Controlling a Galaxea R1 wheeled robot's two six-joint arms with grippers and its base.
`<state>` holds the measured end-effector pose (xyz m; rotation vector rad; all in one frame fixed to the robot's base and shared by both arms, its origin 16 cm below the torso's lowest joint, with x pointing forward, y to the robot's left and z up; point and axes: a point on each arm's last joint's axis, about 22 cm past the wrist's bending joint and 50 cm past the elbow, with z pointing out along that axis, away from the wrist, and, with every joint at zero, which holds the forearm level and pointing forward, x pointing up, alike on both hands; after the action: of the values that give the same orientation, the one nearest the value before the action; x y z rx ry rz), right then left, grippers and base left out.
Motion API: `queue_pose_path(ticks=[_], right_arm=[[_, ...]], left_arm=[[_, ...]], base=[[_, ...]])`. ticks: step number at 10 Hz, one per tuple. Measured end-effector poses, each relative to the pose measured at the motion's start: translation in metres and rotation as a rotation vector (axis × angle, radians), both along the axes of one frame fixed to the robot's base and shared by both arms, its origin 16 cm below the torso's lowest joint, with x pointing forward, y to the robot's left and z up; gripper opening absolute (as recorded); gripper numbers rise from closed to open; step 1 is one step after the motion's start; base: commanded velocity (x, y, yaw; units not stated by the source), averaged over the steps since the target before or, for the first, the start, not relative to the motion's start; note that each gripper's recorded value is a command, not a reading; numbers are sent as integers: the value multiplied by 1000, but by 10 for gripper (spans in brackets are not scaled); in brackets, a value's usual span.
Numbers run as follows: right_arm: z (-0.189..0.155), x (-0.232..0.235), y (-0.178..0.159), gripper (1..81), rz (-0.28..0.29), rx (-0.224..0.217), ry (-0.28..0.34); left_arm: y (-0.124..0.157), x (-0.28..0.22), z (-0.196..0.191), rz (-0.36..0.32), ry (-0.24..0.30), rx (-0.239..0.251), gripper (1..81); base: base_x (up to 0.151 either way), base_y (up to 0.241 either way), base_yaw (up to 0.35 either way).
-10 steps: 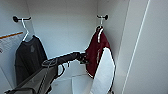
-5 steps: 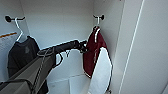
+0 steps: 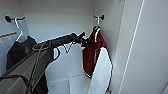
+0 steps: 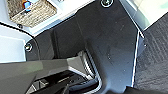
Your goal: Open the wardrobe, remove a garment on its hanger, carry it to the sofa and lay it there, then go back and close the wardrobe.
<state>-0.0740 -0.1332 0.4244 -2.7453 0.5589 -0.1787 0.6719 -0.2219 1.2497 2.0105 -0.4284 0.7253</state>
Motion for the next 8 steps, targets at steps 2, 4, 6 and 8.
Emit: queue_pose_path(ticks=[2,4,6,8], right_arm=[[0,-1,0,811,0,0,1],[0,-2,0,811,0,0,2],[0,-2,2,811,0,3,2],[1,0,7,811,0,9,0]], left_arm=[[-6,4,42,31,-22,-102,811],[-16,4,62,46,-51,-154,811],[-26,-4,78,32,-69,-170,811],[-22,-2,123,54,-131,-215,811]], base=[[0,0,0],[0,0,0],[0,0,0],[0,0,0]])
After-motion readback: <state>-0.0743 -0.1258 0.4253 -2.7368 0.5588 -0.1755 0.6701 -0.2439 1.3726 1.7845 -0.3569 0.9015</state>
